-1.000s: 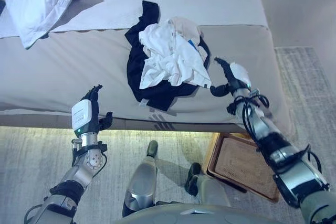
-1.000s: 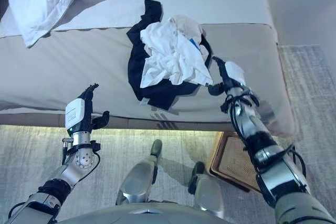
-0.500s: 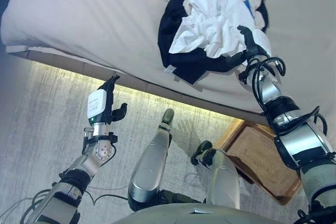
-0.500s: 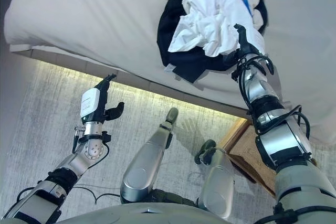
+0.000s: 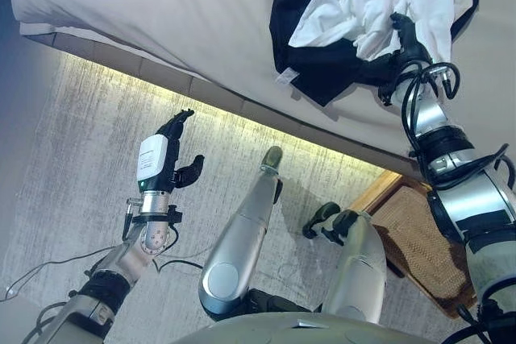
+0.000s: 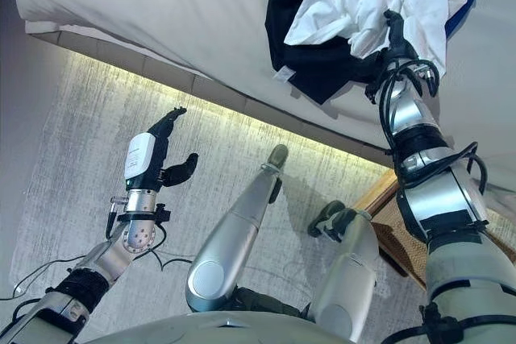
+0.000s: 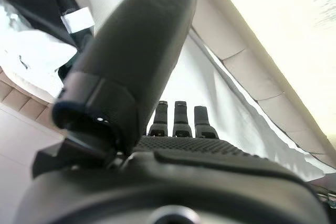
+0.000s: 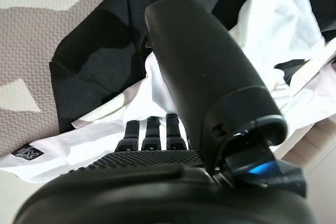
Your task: Pick up the clothes from the bed and place them into the basket
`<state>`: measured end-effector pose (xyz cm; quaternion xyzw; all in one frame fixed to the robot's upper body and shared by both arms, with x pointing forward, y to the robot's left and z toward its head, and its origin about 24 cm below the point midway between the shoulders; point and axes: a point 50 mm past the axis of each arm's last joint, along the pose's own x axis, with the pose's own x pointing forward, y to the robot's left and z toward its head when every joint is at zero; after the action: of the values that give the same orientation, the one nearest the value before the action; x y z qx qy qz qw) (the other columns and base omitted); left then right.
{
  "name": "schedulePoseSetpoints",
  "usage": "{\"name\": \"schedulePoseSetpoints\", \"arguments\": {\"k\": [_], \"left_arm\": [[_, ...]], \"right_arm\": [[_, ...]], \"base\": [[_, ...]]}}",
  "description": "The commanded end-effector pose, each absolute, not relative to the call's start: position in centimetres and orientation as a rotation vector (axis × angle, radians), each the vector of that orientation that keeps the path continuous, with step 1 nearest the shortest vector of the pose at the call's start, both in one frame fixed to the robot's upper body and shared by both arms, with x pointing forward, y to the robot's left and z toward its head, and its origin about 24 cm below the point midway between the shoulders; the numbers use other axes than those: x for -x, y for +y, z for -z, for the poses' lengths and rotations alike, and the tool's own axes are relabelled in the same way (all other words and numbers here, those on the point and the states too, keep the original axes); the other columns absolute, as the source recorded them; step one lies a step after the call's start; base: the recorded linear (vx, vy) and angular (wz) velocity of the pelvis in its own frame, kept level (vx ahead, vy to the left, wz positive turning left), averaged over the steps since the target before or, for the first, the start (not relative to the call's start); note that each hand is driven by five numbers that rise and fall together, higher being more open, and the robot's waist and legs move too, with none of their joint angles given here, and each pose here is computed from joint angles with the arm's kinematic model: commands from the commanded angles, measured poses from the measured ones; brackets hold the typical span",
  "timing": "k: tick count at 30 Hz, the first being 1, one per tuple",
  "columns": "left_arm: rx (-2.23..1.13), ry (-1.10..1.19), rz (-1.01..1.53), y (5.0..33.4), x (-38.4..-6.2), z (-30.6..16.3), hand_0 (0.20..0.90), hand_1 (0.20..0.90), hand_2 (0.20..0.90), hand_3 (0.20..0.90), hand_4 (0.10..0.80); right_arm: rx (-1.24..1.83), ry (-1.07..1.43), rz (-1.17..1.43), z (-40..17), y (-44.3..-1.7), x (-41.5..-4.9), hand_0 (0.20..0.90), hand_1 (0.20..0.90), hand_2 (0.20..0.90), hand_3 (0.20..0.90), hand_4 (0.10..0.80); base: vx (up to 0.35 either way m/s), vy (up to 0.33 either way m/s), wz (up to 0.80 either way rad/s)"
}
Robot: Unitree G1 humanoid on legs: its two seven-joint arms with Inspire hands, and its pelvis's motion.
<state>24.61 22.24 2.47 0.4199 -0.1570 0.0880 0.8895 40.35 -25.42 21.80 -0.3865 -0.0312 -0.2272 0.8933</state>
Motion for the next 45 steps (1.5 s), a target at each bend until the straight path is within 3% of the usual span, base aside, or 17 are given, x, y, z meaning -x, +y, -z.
{"name": "schedulePoseSetpoints", "arguments": {"k": [1, 5, 8, 9, 10, 11, 12, 34, 45], "left_arm": [[-0.771, -0.499, -0.237, 22.2, -24.0, -5.3, 0.9, 0.9, 0.9, 0.9, 0.8], [-0.761, -0.521, -0.238, 22.3, -23.8, -5.9, 0.9, 0.9, 0.9, 0.9, 0.8], [-0.761, -0.541, -0.232, 22.5, -23.8, -6.6, 0.9, 0.9, 0.9, 0.9, 0.8], [-0.763, -0.545, -0.228, 22.6, -23.7, -6.8, 0.9, 0.9, 0.9, 0.9, 0.8], [-0.766, -0.547, -0.222, 22.6, -23.7, -7.0, 0.9, 0.9, 0.9, 0.9, 0.8], [-0.766, -0.547, -0.222, 22.6, -23.7, -7.0, 0.9, 0.9, 0.9, 0.9, 0.8], [-0.771, -0.543, -0.21, 22.7, -23.7, -7.1, 0.9, 0.9, 0.9, 0.9, 0.8], [-0.806, -0.492, -0.129, 23.5, -23.0, -6.0, 0.9, 0.9, 0.9, 0.9, 0.8], [-0.926, -0.069, -0.157, 26.3, -23.3, -1.1, 0.9, 0.9, 0.9, 0.9, 0.8]], "right_arm": [[0.859, -0.214, 0.689, -29.0, -29.2, -38.8, 0.9, 0.9, 0.9, 0.9, 0.8], [0.893, -0.207, 0.733, -30.1, -30.1, -38.4, 0.9, 0.9, 0.9, 0.9, 0.8], [0.885, -0.214, 0.759, -30.7, -30.8, -37.9, 0.698, 0.698, 0.698, 0.664, 0.564], [0.882, -0.216, 0.764, -31.0, -31.0, -37.8, 0.589, 0.589, 0.589, 0.538, 0.438], [0.874, -0.219, 0.769, -31.1, -31.2, -37.7, 0.552, 0.552, 0.552, 0.494, 0.394], [0.874, -0.219, 0.769, -31.1, -31.2, -37.7, 0.552, 0.552, 0.552, 0.494, 0.394], [0.855, -0.233, 0.778, -31.5, -31.5, -37.5, 0.3, 0.3, 0.3, 0.2, 0.1], [0.863, -0.144, 0.721, -30.0, -34.6, -36.3, 0.3, 0.3, 0.3, 0.2, 0.1], [0.874, -0.205, 0.593, -31.3, -34.7, -35.3, 0.3, 0.3, 0.3, 0.2, 0.1]], "base": [[0.014, 0.003, 0.06], [0.003, -0.006, 0.05], [0.018, -0.023, -0.02], [0.019, -0.041, 0.0], [0.01, -0.03, 0.05], [0.009, -0.048, 0.06], [0.011, -0.052, 0.05], [0.029, -0.009, -0.01], [0.018, 0.092, -0.31]]}}
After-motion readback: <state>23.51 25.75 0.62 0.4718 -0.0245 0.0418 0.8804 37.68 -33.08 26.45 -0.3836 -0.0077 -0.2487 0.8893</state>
